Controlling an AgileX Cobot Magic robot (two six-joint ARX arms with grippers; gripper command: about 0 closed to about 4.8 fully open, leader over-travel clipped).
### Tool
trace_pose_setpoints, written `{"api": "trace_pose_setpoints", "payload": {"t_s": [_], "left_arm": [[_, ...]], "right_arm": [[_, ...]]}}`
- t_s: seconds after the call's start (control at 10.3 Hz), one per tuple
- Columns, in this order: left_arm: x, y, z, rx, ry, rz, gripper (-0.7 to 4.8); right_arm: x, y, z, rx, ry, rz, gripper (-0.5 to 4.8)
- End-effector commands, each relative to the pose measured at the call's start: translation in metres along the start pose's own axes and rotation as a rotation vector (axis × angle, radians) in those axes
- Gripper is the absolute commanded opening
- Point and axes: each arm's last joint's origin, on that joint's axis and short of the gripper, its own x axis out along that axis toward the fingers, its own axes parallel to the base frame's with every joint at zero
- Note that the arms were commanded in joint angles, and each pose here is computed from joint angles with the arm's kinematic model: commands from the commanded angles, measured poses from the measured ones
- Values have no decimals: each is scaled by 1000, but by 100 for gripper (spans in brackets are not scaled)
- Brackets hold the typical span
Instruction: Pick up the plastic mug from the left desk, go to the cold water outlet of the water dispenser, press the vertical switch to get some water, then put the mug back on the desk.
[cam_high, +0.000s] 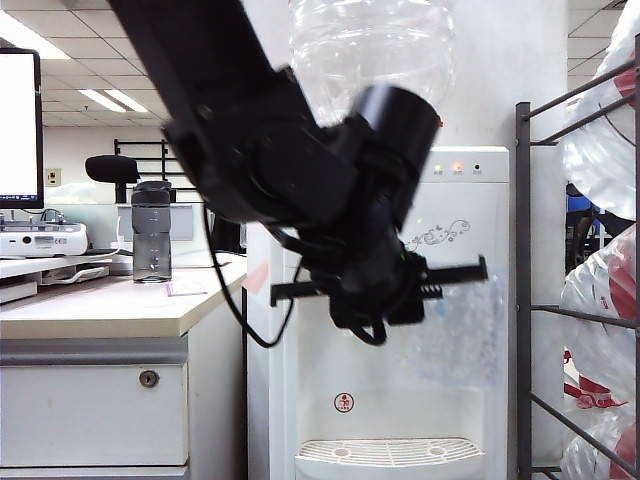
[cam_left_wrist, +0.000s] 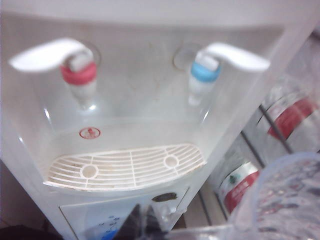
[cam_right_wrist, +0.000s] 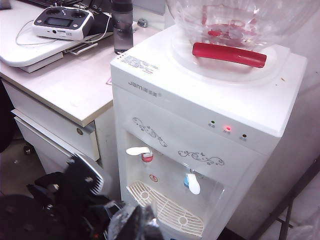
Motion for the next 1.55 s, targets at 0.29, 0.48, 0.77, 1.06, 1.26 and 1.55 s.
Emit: {"api": "trace_pose_setpoints", "payload": {"t_s": [0.29,0.48,0.77,1.06,1.26,1.55], "left_arm": [[33,4,10,35,83,80,-7],[42,3,10,40,94,80,-7],[58,4,8,37,105,85,-7],[60,7,8,60,110,92,-7],[62,9,7,68,117,98,-7],[67,13,5,66,125,101,-7]], "right_arm": [[-1,0,2,-8,-16,2,-5],[-1,0,2,-8,-15,1,-5],[19,-6,-6,16,59,16,-5],[46,-15,-13,35,108,24,-5],[68,-22,-19,42,124,26,-5],[99,-31,-31,113,144,56,-5]]}}
